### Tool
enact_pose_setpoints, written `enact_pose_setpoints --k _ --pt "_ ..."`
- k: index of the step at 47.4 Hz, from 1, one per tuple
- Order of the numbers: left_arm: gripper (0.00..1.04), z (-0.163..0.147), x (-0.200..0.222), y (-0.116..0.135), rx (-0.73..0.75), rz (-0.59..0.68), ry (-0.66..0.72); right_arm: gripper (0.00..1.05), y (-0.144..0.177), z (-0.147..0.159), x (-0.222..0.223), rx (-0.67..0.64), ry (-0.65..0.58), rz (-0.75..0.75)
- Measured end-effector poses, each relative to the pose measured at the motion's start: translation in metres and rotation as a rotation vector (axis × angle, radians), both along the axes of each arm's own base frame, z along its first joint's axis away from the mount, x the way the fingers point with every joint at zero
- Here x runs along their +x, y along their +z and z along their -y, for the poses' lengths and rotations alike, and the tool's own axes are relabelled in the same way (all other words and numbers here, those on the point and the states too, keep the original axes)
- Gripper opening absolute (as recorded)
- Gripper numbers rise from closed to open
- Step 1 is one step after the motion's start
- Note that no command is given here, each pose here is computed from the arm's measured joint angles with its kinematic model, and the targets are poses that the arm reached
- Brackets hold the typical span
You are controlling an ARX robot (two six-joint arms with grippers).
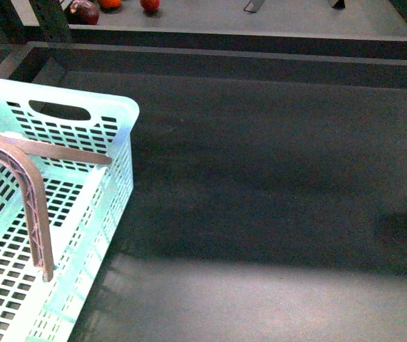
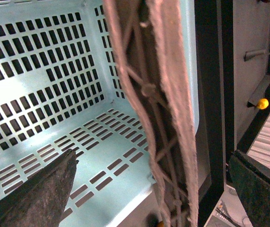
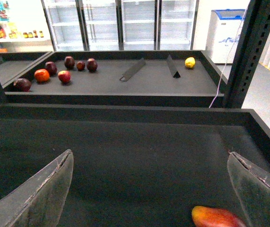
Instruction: Pick apple with right arm and hold basket with left
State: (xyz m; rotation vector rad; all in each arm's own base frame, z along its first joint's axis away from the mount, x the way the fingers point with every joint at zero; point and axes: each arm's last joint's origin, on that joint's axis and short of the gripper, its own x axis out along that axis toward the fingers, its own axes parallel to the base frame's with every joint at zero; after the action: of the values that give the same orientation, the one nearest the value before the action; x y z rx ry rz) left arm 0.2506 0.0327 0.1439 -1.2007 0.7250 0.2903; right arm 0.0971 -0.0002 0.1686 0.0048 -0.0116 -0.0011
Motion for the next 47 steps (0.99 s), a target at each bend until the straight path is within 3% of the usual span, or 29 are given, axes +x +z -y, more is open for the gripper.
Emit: enact_pose_setpoints --k 9,19,33,42,47 --pt "0.96 0.000 0.003 -0.005 -0.007 -0.015 0.009 0.96 0.000 0.000 0.000 0.000 0.000 0.000" --pt "0.63 -0.001 0.006 -0.013 -0.007 -0.047 0.034 0.96 0.000 0.000 0.000 0.000 0.000 0.000" --pt "0.11 0.001 0.016 -0.005 -0.033 -0.020 0.050 0.96 0.000 0.000 0.000 0.000 0.000 0.000" --pt "0.09 0.005 0.015 -0.002 -0.050 -0.036 0.064 0.96 0.000 0.000 0.000 0.000 0.000 0.000" --pt "0.09 0.017 0.010 0.007 -0.022 -0.030 0.004 0.96 0.000 0.000 0.000 0.000 0.000 0.000"
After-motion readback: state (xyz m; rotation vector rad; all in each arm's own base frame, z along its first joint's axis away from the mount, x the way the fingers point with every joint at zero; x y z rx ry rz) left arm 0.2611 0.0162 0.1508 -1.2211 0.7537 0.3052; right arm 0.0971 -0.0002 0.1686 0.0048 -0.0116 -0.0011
